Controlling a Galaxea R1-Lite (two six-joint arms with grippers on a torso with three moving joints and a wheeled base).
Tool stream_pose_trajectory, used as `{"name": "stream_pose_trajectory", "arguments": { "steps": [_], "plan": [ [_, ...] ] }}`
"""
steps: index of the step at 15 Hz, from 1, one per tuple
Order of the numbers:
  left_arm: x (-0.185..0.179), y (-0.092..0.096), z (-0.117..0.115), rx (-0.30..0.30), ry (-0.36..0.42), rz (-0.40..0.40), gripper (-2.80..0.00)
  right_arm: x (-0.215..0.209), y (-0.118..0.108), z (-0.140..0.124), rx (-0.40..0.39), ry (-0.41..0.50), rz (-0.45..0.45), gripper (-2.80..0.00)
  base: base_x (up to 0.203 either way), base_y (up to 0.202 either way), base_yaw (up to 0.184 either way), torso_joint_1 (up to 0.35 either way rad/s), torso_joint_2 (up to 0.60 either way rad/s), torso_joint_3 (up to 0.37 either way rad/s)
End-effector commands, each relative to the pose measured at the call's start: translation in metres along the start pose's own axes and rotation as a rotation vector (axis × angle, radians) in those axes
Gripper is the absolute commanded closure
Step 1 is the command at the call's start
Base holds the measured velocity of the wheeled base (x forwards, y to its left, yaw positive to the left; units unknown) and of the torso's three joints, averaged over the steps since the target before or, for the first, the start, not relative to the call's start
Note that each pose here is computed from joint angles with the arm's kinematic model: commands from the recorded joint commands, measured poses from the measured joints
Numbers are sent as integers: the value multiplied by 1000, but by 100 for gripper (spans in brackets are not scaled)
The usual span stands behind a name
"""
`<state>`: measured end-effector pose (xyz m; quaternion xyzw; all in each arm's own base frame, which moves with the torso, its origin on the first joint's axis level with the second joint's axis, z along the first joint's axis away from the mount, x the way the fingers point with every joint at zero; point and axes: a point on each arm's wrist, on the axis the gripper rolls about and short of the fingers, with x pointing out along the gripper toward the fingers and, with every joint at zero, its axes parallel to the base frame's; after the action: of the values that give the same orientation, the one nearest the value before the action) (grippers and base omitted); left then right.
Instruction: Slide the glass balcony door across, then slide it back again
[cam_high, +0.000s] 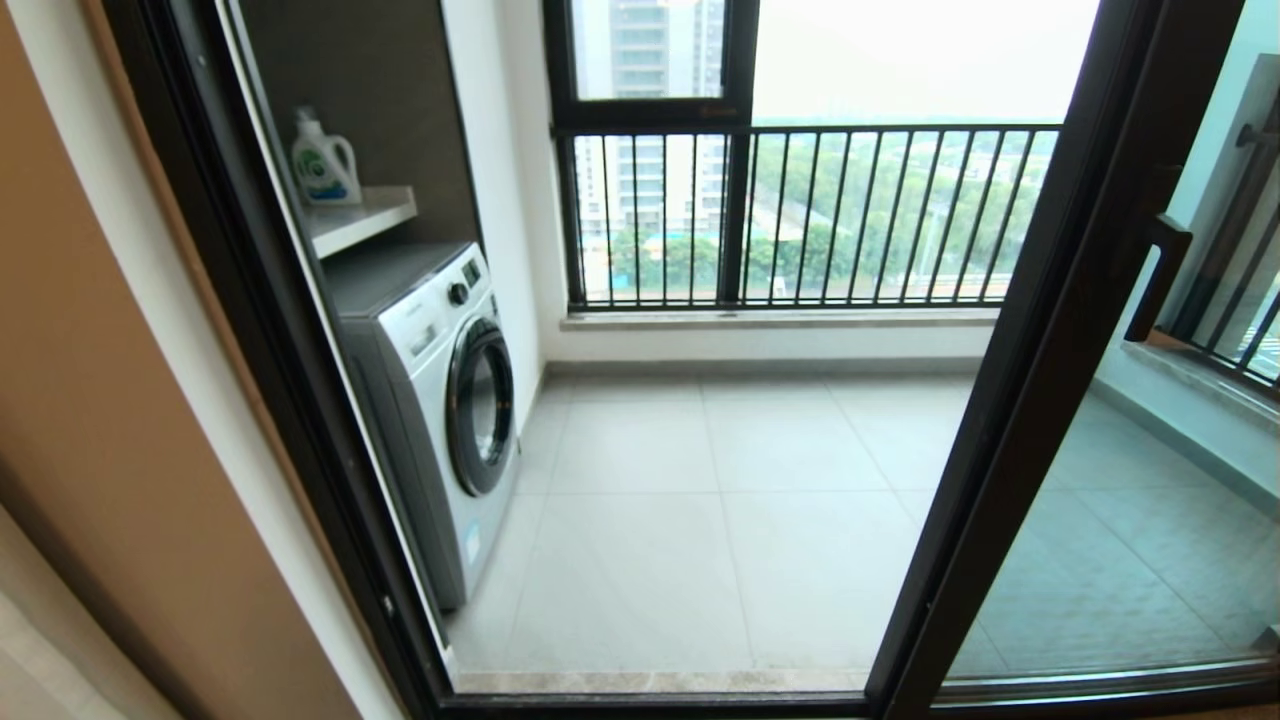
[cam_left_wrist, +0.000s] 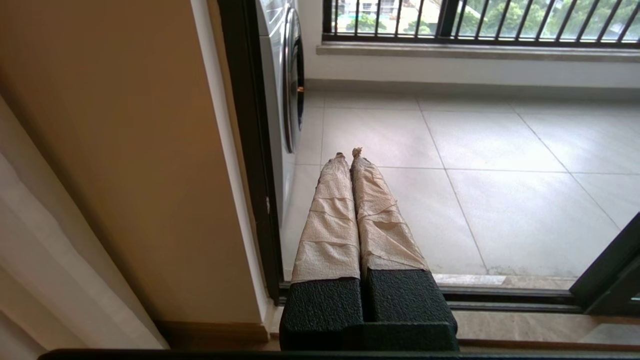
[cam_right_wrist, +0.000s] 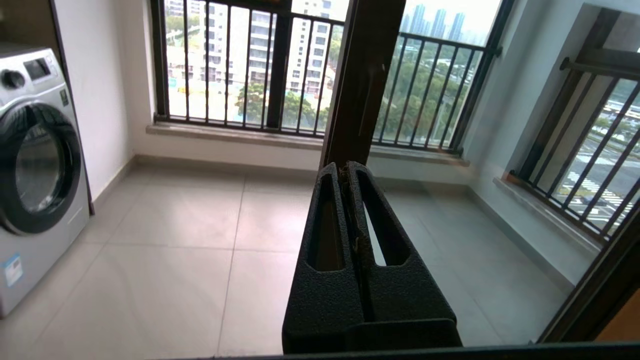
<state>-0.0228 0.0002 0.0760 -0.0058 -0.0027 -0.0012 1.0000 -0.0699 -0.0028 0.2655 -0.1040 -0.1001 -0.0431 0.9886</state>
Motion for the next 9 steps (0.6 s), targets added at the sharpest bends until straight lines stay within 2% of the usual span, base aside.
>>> {"name": "stream_pose_trajectory", "arguments": {
  "steps": [1,4,6,8,9],
  "plan": [
    [0,0,0,-1,1,1,0,-62,6,-46,2,-29,-1,0,0,0,0,0,0,0],
    [0,0,0,-1,1,1,0,-44,20,-98,72,199,56,0,0,0,0,0,0,0],
    [0,0,0,-1,1,1,0,-29,28,-129,88,307,90,0,0,0,0,0,0,0],
    [0,0,0,-1,1,1,0,-10,37,-162,85,308,122,0,0,0,0,0,0,0],
    [0,0,0,-1,1,1,0,-1,42,-180,71,278,134,0,0,0,0,0,0,0]
  ]
}}
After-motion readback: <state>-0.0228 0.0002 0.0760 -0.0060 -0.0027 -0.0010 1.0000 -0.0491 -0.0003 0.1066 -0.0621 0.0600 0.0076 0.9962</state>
